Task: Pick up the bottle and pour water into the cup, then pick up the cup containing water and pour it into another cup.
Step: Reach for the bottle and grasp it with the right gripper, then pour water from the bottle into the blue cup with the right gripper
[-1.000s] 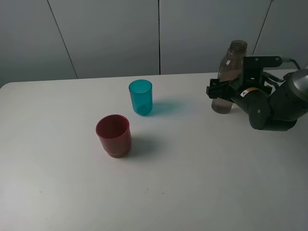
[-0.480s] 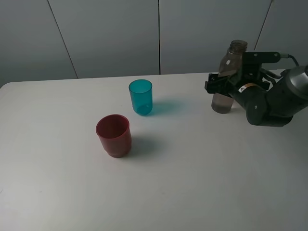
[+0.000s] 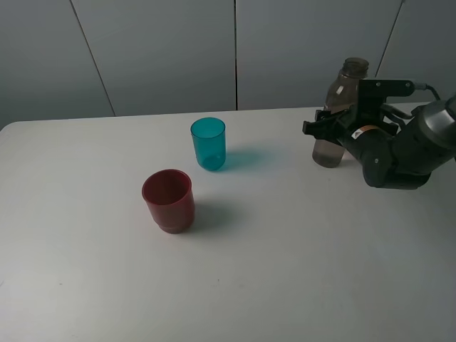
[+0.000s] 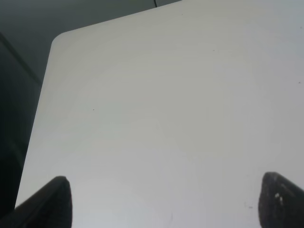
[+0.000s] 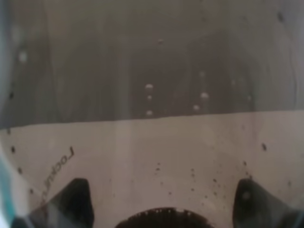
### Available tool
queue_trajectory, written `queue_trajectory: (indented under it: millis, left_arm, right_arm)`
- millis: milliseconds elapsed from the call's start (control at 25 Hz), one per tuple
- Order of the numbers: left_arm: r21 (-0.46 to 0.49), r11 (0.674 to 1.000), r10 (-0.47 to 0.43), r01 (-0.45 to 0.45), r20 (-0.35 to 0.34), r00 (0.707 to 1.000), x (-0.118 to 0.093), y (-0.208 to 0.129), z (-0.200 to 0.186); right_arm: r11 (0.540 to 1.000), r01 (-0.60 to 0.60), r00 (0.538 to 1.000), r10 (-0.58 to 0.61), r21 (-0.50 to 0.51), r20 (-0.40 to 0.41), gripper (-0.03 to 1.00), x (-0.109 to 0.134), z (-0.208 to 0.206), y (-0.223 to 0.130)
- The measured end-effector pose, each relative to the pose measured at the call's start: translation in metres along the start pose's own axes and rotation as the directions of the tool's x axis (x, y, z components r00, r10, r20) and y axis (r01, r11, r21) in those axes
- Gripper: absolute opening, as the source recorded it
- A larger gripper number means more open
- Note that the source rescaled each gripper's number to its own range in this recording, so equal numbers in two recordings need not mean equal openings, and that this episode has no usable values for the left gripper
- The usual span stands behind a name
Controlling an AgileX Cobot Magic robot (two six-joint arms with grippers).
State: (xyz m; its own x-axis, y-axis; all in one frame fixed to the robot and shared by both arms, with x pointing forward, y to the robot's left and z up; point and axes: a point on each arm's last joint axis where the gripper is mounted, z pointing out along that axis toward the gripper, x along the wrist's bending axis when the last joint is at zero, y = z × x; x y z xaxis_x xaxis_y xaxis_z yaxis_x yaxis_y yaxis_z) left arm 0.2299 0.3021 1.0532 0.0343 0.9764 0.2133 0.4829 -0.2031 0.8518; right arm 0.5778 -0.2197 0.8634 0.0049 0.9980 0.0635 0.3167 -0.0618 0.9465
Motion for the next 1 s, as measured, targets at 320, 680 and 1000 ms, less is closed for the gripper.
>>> queue_trajectory:
  millis: [320, 680, 1000]
  left_arm:
    - [0.000, 1.000, 0.004, -0.004, 0.000, 1.000, 0.000, 0.000, 0.000]
    - [0.000, 1.000, 0.004, -0.004, 0.000, 1.000, 0.000, 0.000, 0.000]
    - [0.000, 1.000, 0.004, -0.004, 0.000, 1.000, 0.000, 0.000, 0.000]
  right_arm:
    - [1.000, 0.022, 0.998, -0.021, 0.012, -0.054, 0.03, 0.006, -0.003, 0.008]
    - [0.986, 0.166, 0.961, -0.169, -0.030, -0.217, 0.03, 0.038, 0.006, 0.069]
    - [0.941, 0.321, 0.898, -0.337, -0.103, -0.283, 0.03, 0.090, 0.013, 0.097]
